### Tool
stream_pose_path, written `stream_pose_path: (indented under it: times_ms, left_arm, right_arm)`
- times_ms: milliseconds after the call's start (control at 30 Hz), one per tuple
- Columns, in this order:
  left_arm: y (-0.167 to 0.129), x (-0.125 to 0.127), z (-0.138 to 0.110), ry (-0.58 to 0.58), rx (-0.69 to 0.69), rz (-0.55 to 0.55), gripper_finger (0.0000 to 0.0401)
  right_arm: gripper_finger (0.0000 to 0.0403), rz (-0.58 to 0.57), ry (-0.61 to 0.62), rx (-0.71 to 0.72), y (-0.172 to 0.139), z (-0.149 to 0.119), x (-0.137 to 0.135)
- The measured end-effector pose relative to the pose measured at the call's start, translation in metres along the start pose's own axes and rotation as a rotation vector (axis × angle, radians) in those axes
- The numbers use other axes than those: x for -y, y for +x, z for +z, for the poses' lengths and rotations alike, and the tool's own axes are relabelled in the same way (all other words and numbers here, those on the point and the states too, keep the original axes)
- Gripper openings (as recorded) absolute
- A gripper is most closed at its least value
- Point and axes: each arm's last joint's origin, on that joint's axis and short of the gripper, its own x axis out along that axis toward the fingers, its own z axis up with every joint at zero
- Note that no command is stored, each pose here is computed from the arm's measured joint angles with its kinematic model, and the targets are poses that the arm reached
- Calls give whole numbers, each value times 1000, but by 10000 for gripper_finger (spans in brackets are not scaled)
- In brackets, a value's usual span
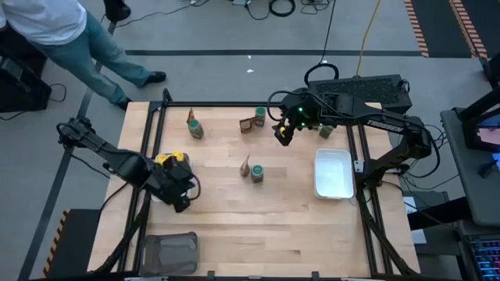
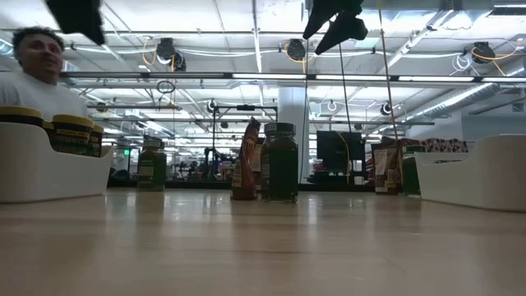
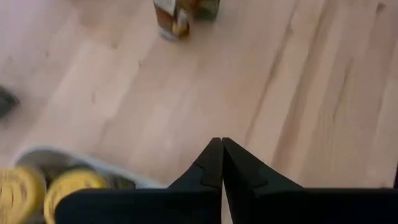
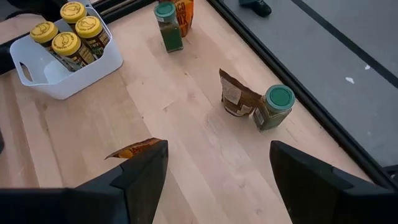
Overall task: Sort spices by type
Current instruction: Put the top left green seasoning bottle into the black bin
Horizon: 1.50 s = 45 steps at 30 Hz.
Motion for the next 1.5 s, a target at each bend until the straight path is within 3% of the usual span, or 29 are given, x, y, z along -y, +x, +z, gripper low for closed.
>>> stream_pose_path:
  times_ms: [300, 433, 667, 833, 933, 1100, 1267, 1500]
  left_arm:
    - [15, -25, 46, -26, 150, -4, 5]
    - [18, -38, 64, -23, 186, -79, 5]
    - [25, -72, 82, -170, 219, 10, 7]
    - [23, -103, 90, -324, 191, 31, 45]
    - [19, -123, 93, -353, 129, 72, 83]
    - [3, -155, 106, -229, 115, 180, 151]
    - [4, -178, 122, 20, 39, 229, 211]
    - [42, -195, 124, 406, -263, 144, 250]
  right_arm:
    - [265, -15, -112, -19, 1, -1, 5]
    - [265, -40, -155, -56, 1, -2, 13]
    - [265, -74, -246, -89, 3, -1, 28]
    - [265, -86, -282, -91, 3, 1, 36]
    - [265, -65, -271, -88, 4, 2, 40]
    - [265, -56, -200, -49, 4, 7, 45]
    - [265, -47, -96, 19, 4, 13, 43]
    - [265, -44, 5, 30, 4, 14, 43]
